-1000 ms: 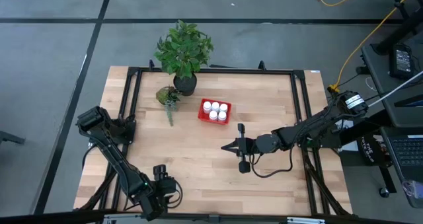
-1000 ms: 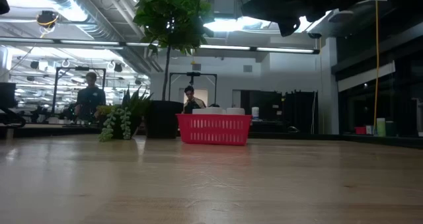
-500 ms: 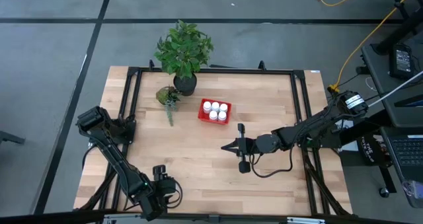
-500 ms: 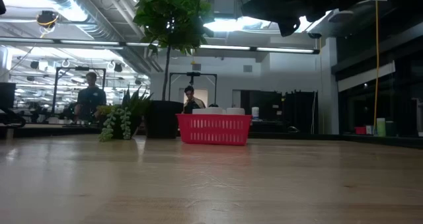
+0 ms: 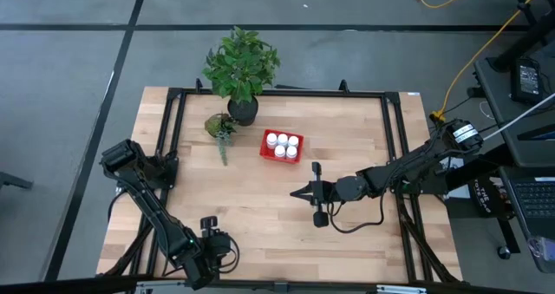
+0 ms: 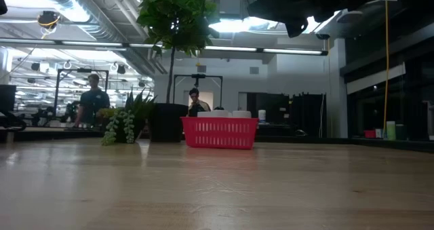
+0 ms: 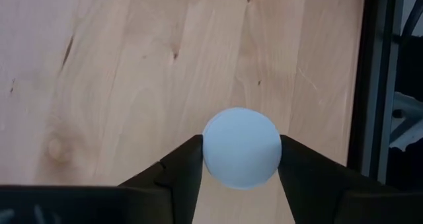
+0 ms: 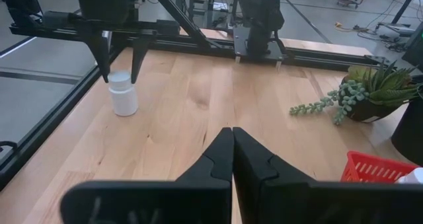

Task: Pick and place pill bottles into a basket
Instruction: Put the white medicine bottle into the red bin

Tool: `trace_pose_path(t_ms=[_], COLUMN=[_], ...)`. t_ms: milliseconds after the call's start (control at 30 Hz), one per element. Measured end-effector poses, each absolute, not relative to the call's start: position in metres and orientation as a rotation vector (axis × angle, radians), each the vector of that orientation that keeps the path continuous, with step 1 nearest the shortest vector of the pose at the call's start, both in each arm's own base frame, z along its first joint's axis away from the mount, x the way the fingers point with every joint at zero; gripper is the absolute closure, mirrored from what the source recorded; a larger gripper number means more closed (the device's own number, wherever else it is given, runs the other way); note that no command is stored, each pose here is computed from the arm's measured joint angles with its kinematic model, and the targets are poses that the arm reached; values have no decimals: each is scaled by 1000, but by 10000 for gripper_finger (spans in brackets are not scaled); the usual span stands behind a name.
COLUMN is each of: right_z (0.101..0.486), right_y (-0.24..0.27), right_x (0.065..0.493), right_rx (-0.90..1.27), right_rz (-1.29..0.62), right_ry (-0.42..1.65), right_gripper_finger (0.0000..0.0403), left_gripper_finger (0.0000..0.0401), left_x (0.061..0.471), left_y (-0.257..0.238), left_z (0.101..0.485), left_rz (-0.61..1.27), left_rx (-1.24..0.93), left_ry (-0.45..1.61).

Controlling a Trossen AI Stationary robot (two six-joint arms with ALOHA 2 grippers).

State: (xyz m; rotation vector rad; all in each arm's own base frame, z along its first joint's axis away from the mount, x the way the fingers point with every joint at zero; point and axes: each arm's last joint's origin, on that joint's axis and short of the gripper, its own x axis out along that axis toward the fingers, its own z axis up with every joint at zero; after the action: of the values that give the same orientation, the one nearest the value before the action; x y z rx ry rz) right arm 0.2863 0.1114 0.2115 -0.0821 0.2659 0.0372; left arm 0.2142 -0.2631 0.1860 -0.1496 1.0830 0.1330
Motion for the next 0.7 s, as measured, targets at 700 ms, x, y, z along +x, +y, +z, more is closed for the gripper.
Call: trace_pose_path(t_ms=[700], right_z=[213], right_y=[111], right_x=[287], right_rx=[-81], right_rz=[37], right_ry=[250], right_gripper_finger=[398], left_gripper_finger=[245], left_x=[206], left_y=[-253], left_z=[200], left_rz=[100], left_rx=[-61], left_ry=[1116])
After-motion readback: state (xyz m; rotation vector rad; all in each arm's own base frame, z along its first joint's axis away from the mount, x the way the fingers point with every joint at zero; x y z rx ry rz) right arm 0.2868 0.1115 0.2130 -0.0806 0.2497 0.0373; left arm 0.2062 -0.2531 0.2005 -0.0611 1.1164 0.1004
